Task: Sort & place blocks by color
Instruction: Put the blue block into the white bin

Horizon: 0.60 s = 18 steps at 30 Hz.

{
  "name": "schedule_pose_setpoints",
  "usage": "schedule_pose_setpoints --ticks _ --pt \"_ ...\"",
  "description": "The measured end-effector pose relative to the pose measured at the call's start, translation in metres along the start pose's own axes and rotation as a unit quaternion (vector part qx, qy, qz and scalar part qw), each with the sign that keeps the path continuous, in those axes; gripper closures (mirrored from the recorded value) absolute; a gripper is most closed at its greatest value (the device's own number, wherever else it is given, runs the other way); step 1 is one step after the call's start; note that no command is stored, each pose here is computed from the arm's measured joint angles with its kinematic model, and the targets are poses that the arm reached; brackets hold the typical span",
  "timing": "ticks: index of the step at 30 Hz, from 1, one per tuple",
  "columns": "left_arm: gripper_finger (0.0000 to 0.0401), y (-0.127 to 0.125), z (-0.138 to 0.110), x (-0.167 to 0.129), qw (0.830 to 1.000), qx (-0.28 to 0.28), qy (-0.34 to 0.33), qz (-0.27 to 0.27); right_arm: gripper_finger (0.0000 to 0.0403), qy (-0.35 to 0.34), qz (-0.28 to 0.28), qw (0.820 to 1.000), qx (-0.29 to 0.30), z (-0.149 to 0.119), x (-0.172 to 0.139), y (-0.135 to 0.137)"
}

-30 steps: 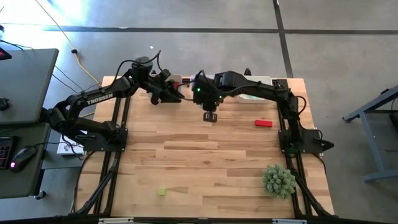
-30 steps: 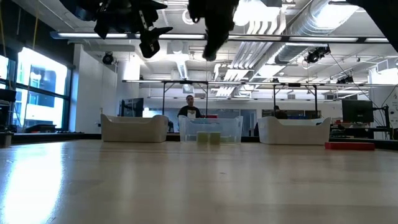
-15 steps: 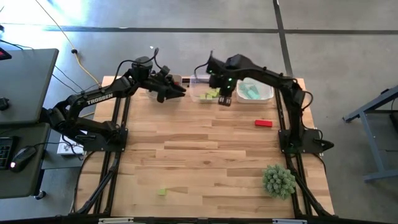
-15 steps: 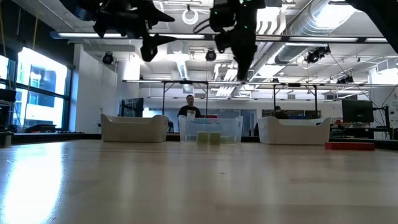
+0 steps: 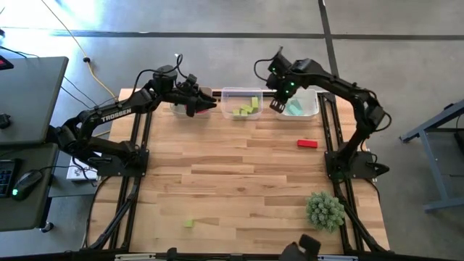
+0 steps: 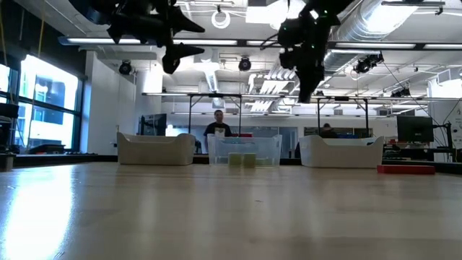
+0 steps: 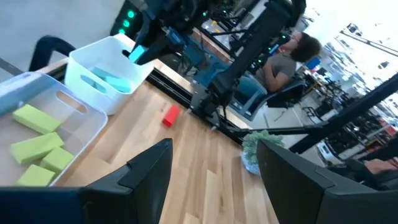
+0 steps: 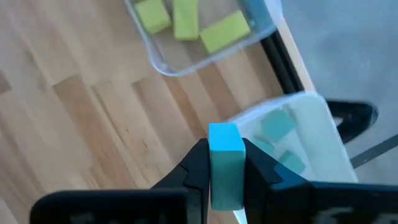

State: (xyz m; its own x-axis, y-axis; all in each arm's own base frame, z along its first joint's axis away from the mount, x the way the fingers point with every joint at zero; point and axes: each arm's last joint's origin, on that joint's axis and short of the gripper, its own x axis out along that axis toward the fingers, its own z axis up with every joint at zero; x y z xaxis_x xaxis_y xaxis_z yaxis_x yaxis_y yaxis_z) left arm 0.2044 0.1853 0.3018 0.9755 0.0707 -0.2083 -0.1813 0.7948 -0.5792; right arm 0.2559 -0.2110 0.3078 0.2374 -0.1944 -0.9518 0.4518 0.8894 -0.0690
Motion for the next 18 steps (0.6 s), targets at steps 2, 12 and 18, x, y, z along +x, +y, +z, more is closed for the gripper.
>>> schedule_pose_setpoints --ticks 2,12,18 --pt "0.0178 0.000 0.000 0.000 1.000 0.000 -0.002 0.005 0.0364 0.002 -0.006 1.000 0.025 -0.006 0.007 -0.008" --pt "0.0178 0.001 0.001 0.000 1.000 -0.001 -0.012 0.025 0.0363 0.034 -0.024 0.987 0.156 -0.038 0.046 -0.044" --pt "0.0178 0.002 0.001 0.000 1.000 -0.001 -0.013 0.027 0.0351 0.060 -0.024 0.979 0.194 -0.057 0.061 -0.058"
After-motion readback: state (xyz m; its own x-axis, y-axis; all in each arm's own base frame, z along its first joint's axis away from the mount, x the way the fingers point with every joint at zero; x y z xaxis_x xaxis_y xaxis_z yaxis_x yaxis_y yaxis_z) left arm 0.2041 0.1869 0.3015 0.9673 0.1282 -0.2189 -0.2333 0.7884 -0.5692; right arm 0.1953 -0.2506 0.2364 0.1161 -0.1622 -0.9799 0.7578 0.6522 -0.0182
